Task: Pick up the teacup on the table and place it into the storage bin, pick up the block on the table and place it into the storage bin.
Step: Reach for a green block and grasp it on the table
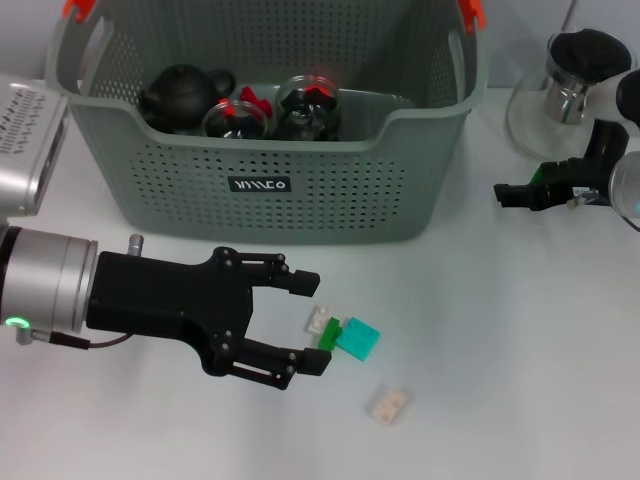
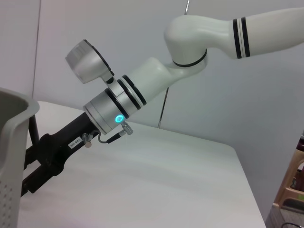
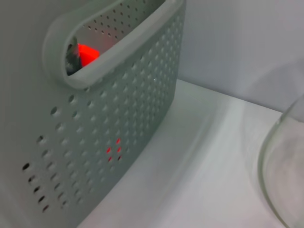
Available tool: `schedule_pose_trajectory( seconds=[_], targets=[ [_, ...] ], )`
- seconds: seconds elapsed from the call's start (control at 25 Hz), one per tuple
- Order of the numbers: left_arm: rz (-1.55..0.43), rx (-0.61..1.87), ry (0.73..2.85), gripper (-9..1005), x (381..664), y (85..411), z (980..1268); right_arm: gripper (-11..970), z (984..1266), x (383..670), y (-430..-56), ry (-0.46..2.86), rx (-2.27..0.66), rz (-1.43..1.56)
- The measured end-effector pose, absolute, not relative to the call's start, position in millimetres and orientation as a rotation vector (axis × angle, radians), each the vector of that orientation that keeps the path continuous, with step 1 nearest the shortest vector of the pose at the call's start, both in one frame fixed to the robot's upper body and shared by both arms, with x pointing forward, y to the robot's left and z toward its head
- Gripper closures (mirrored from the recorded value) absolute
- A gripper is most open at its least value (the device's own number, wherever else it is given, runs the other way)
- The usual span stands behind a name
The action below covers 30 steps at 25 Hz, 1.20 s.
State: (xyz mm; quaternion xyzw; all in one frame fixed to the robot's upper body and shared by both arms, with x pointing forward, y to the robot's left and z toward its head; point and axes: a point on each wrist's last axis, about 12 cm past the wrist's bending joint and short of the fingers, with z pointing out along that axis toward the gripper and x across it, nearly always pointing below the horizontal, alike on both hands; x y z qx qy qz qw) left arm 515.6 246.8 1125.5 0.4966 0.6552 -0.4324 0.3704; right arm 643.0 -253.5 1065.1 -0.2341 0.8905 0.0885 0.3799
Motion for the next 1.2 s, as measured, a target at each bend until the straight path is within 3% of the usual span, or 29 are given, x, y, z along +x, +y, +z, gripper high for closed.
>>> schedule_pose_trajectory(
  seconds=[1.2],
  targets=[
    [-1.112,1.273,1.685,135,515.4,246.9,1125.3,135,1059.4,640.0,-250.6,2.288,-0.617,0.233]
  ],
)
